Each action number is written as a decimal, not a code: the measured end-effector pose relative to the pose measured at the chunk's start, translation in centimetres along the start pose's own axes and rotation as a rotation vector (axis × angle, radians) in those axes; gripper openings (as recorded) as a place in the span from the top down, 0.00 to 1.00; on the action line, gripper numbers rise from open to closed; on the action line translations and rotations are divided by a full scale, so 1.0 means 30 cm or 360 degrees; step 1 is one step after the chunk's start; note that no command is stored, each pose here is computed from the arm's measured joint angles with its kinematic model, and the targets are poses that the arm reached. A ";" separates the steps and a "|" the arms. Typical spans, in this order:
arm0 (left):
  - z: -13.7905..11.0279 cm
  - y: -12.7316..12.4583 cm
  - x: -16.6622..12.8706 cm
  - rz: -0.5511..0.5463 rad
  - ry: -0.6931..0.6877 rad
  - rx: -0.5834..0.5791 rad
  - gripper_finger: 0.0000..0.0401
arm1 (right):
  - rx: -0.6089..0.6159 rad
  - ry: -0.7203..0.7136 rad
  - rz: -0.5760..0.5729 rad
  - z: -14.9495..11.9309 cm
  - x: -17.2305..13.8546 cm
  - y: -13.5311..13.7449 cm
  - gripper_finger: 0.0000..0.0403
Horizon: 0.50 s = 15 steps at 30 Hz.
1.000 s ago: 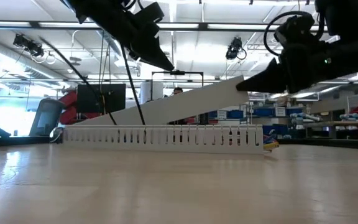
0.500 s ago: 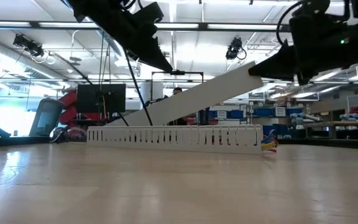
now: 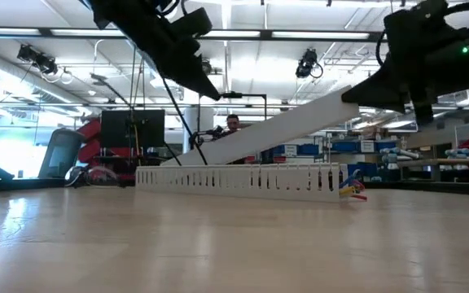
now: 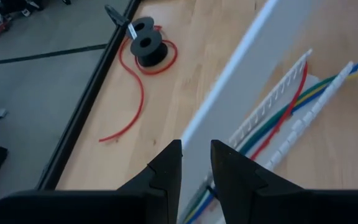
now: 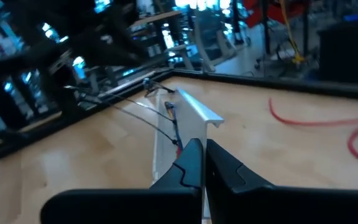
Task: Ziptie cables
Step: Close the white cable duct
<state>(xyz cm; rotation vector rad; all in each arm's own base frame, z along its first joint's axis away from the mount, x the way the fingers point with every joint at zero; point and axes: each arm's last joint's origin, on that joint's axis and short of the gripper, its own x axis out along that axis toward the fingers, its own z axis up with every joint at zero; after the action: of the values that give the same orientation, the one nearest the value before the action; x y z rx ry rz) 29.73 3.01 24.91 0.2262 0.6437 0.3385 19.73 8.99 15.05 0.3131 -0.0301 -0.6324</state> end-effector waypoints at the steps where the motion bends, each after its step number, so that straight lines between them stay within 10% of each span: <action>1: -0.003 -0.001 0.000 -0.0003 0.0016 0.0005 0.76 | 0.0044 0.0004 -0.0022 -0.005 0.000 -0.004 1.00; 15: -0.093 -0.018 0.015 -0.0030 0.0205 0.0074 0.76 | 0.0480 0.0173 -0.0241 -0.099 -0.017 -0.083 1.00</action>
<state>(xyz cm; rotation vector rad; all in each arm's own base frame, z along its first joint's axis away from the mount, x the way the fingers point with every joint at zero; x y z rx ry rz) 28.48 2.98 22.33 0.2440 0.7811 0.3219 18.25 8.23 11.51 0.6456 0.0026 -0.7612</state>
